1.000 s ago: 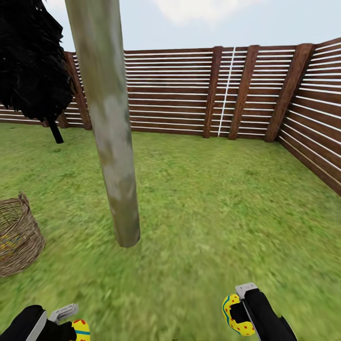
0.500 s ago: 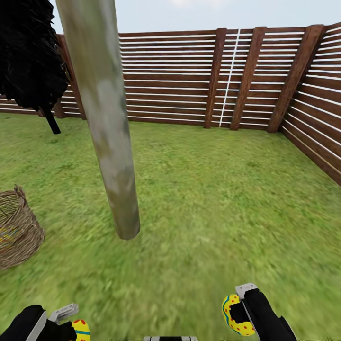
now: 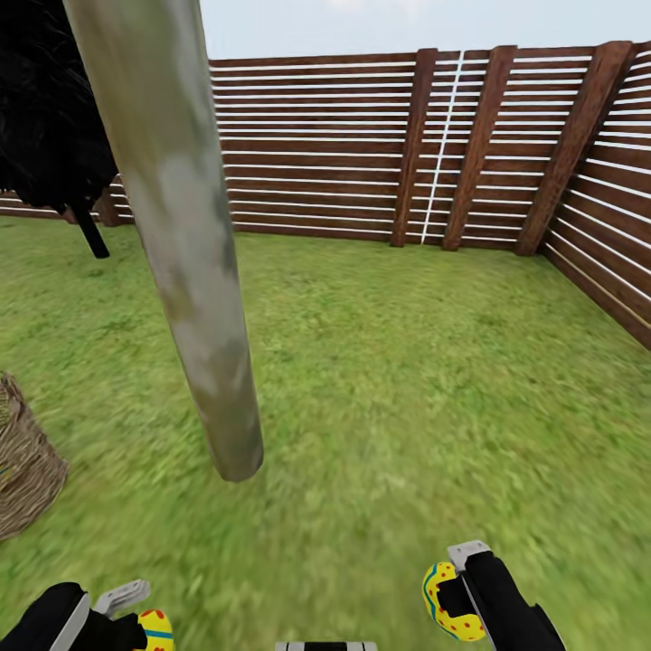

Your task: Take the three Easter eggs out of the wicker basket on the lawn in the garden, then place them on the lawn next to a single tree (choose any tree) so that all three eggs are next to the same tree and none are left in the basket.

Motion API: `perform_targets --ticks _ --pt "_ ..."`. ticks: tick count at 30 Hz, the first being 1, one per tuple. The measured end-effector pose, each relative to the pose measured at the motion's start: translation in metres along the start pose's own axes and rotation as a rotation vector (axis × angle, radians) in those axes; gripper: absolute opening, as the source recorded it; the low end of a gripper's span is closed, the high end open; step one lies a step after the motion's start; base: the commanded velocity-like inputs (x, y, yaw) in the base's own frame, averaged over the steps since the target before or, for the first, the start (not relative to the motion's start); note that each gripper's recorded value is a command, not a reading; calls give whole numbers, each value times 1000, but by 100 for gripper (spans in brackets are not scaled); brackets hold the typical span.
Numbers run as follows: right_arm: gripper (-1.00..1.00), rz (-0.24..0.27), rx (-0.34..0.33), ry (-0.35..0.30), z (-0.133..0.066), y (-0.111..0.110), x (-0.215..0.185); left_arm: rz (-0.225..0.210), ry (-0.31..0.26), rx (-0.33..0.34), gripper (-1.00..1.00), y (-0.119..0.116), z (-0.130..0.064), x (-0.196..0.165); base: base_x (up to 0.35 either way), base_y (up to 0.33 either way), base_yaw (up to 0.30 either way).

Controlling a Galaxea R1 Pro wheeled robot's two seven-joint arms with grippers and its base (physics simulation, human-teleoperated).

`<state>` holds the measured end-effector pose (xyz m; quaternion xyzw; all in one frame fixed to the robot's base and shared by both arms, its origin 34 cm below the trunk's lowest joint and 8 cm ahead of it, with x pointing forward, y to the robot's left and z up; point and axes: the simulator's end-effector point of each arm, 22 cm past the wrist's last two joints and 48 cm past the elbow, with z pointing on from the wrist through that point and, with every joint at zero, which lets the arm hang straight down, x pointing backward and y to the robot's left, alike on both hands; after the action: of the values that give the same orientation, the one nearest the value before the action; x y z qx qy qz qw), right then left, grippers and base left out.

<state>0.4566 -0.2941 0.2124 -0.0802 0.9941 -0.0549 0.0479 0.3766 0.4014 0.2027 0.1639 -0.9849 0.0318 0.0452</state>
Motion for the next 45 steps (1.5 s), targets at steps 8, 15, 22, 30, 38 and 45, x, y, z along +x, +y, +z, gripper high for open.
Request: perform_targets --ticks 8,15,22,30,38,45 --pt "-100 -1 -2 7 2 1 3 2 2 5 -100 -4 1 1 252 0 0" --pt "-100 -4 -7 36 12 4 12 0 31 -1 -100 -3 12 9 3 0 0" --pt "-100 -4 -11 65 22 5 22 -1 58 -11 -100 0 21 17 0 0 0" --pt "-100 -10 -16 97 33 9 33 -3 90 -23 -100 4 32 26 0 0 33" --pt "-100 -13 -25 129 44 13 45 -12 119 -31 -100 9 42 35 0 0 1" --pt "-100 -17 -32 156 52 17 55 -16 146 -38 -100 12 50 43 0 0 0"
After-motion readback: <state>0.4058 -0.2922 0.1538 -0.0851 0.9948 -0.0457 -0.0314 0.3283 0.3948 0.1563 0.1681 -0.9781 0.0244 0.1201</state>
